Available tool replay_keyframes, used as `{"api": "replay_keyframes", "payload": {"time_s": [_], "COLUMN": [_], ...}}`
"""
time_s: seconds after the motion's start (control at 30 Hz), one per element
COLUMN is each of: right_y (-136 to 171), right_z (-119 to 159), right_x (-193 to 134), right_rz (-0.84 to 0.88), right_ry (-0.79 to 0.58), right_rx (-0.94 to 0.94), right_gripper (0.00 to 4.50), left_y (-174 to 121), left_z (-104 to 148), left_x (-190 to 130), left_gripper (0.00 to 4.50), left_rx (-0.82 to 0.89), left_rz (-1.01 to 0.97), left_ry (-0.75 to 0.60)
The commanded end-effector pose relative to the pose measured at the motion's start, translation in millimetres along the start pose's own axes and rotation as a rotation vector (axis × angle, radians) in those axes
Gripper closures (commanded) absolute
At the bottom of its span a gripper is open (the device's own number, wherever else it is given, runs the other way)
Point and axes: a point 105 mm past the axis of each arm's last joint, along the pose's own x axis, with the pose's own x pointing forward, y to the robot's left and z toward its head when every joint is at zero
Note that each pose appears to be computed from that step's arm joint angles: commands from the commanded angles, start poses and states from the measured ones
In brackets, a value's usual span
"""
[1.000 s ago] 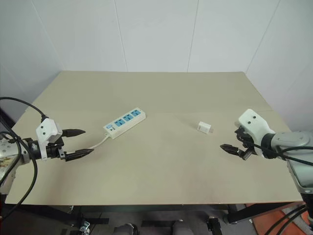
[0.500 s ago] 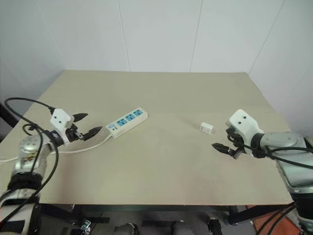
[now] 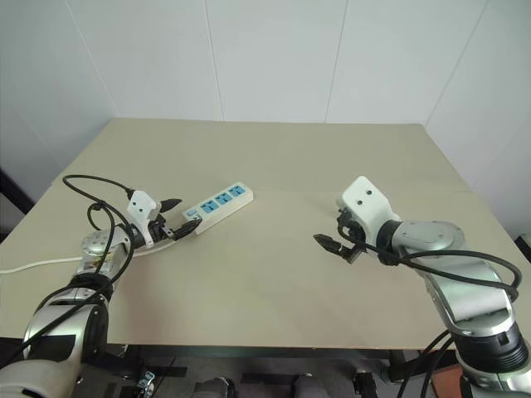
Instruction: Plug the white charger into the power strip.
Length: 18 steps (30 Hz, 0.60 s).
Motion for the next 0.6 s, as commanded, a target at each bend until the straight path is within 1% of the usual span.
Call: {"api": "replay_keyframes", "payload": {"time_s": [0.03, 0.23, 0.4, 0.5, 0.6], "right_y": [2.8, 5.4, 6.8, 8.4, 10.2], "right_z": [13.5, 16.3, 15.9, 15.3, 15.5], "right_x": [-4.9, -4.9, -4.3, -2.5, -0.5], "right_rz": [-0.013, -0.010, -0.008, -0.006, -0.003], "right_ry": [-0.036, -0.035, -0.030, -0.026, -0.025], "right_rx": [-0.029, -0.030, -0.029, -0.028, -0.027], "right_gripper": [0.00, 0.00, 0.00, 0.00, 0.00], "left_y": [0.4, -4.6, -16.3, -22.4, -27.1], "left_z": [0.2, -12.3, -27.4, -34.7, -42.5], "left_x": [7.1, 11.3, 12.8, 13.4, 12.0], "left_gripper": [0.03, 0.03, 0.03, 0.58, 1.50], "left_rx": [0.002, -0.010, -0.024, -0.043, -0.047], "left_rz": [0.029, 0.051, 0.018, 0.004, -0.011], "left_ry": [0.013, 0.067, 0.125, 0.149, 0.181]}}
